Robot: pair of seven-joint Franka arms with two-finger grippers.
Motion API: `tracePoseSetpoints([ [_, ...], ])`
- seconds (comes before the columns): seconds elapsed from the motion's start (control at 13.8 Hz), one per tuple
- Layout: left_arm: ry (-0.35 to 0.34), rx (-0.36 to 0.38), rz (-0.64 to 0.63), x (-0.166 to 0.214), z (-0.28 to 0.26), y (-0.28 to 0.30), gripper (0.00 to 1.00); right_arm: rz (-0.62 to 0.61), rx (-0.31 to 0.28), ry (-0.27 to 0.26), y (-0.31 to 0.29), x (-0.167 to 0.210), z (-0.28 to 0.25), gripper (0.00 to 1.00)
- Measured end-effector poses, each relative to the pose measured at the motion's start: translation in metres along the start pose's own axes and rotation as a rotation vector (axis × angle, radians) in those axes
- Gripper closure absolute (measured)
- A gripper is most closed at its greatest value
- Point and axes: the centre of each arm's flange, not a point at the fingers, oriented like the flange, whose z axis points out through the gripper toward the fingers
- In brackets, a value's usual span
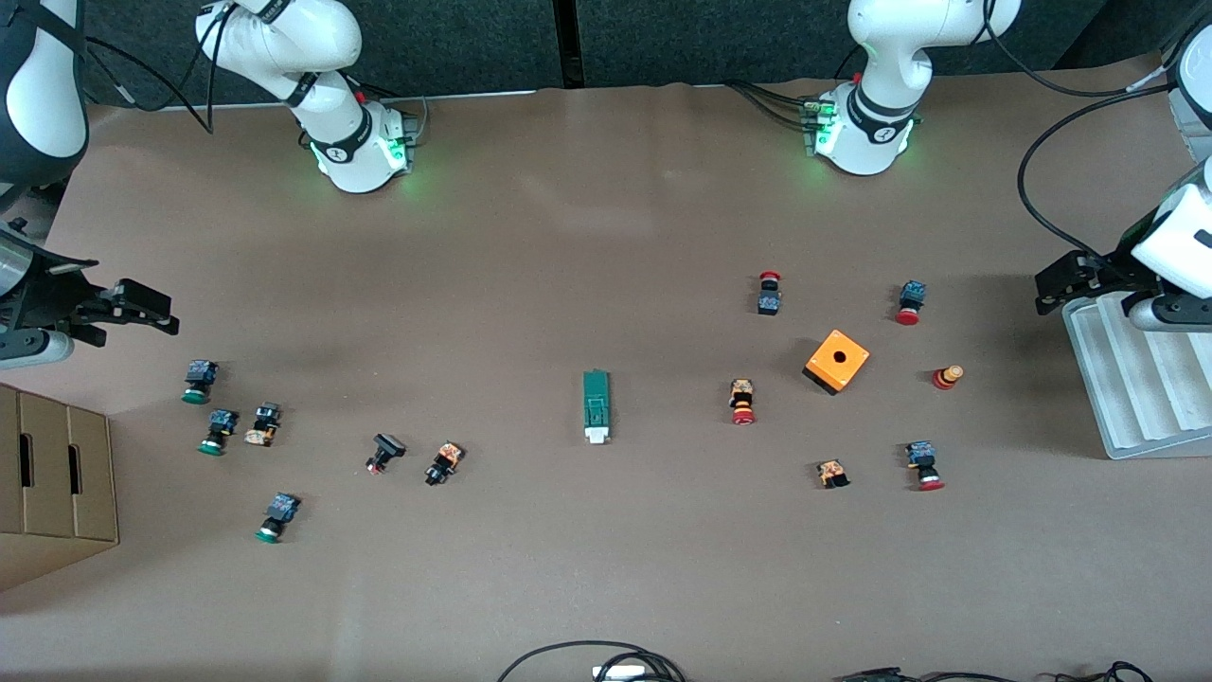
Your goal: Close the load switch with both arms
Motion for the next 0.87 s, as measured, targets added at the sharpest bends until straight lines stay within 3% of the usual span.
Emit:
tracePoseSetpoints([
  [0.87, -0.001, 0.0, 0.0, -0.0001, 0.0001, 0.0002, 0.0, 0.017, -0.002, 0.007, 0.0095, -0.0013, -0.0034, 0.0],
])
